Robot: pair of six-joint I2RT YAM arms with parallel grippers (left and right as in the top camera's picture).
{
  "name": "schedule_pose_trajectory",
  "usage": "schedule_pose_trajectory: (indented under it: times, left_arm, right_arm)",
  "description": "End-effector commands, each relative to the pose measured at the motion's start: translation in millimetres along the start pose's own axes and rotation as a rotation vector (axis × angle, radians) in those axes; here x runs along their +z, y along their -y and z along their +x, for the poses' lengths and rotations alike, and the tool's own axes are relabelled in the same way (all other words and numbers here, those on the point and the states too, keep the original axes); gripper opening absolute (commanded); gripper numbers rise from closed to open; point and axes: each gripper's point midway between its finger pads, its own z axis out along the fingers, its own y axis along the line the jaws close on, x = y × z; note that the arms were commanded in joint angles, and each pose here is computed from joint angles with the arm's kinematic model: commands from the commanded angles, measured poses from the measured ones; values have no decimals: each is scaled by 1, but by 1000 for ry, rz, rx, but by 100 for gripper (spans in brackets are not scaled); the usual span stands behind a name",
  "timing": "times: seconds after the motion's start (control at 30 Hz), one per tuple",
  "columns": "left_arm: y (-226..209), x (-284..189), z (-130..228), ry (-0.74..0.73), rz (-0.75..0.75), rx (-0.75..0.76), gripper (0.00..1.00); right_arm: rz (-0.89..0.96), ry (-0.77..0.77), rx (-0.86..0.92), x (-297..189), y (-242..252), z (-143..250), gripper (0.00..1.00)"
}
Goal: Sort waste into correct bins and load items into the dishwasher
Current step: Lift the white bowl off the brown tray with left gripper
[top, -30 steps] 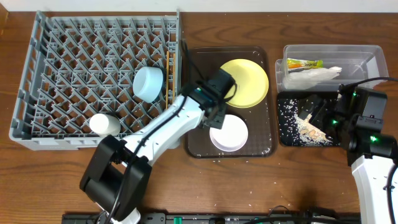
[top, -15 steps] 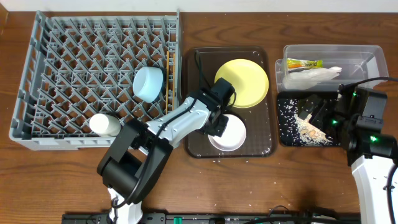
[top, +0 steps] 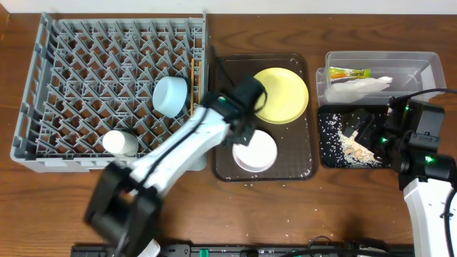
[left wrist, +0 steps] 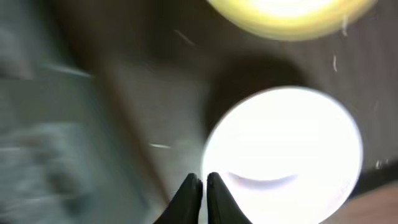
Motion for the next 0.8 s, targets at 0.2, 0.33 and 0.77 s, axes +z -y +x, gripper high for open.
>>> schedule_pose_trajectory:
  times: [0.2, 0.33, 0.77]
  left_arm:
    - [-125, -97, -29, 262, -494, -98, 7]
    - [-64, -71, -29, 211, -88, -76, 9]
    - [-1, 49, 1, -28, -126, 112, 40]
  right_arm:
    - [-11, 20, -1, -5, -4, -5, 99]
    - [-11, 20, -1, -5, -4, -5, 99]
    - [-11, 20, -1, -5, -4, -5, 99]
